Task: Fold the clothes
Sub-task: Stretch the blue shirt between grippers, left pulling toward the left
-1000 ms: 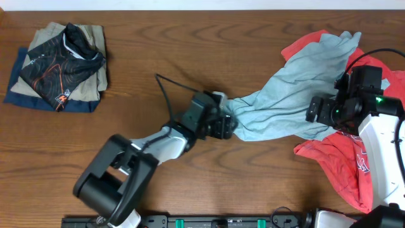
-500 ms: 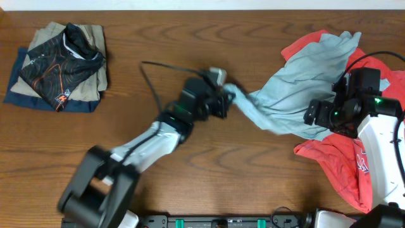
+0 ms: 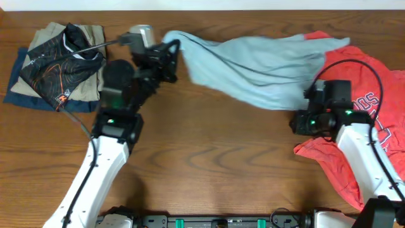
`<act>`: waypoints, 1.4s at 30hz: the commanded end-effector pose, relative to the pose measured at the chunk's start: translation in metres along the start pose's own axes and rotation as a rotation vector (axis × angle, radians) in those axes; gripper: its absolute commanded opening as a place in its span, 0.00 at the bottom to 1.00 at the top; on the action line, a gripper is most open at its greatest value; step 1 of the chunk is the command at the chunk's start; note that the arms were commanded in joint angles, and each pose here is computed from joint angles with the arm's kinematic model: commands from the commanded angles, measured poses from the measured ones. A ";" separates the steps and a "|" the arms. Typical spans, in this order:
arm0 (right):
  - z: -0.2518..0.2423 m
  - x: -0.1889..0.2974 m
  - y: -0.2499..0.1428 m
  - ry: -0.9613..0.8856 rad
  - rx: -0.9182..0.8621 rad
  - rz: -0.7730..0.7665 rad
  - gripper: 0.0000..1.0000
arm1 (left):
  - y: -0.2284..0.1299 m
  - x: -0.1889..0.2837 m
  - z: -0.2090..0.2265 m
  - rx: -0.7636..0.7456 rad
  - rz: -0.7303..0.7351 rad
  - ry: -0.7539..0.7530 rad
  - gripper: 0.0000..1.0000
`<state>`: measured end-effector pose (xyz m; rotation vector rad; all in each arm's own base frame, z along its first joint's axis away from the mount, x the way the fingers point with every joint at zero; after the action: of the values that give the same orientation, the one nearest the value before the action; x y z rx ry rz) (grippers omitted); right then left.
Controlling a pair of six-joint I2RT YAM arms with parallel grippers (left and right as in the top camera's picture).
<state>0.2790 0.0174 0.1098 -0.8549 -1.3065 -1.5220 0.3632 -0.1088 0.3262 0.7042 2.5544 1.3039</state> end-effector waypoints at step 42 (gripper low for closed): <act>-0.004 -0.026 -0.003 -0.115 0.052 -0.113 0.26 | -0.253 0.006 0.089 0.229 0.944 0.494 0.98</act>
<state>0.2867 0.0177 0.0831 -0.8456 -1.4976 -1.5304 0.3149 -0.1649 0.0948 1.9693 2.8326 1.5354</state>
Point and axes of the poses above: each gripper's point midway between its finger pads, its own x axis back along the fingers, its own z axis along the line the jaws close on, y = z × x, the point moved 5 cm from there along x, back along the fingers, and after that the axes turned 5 degrees about x, right-handed, at the moved point
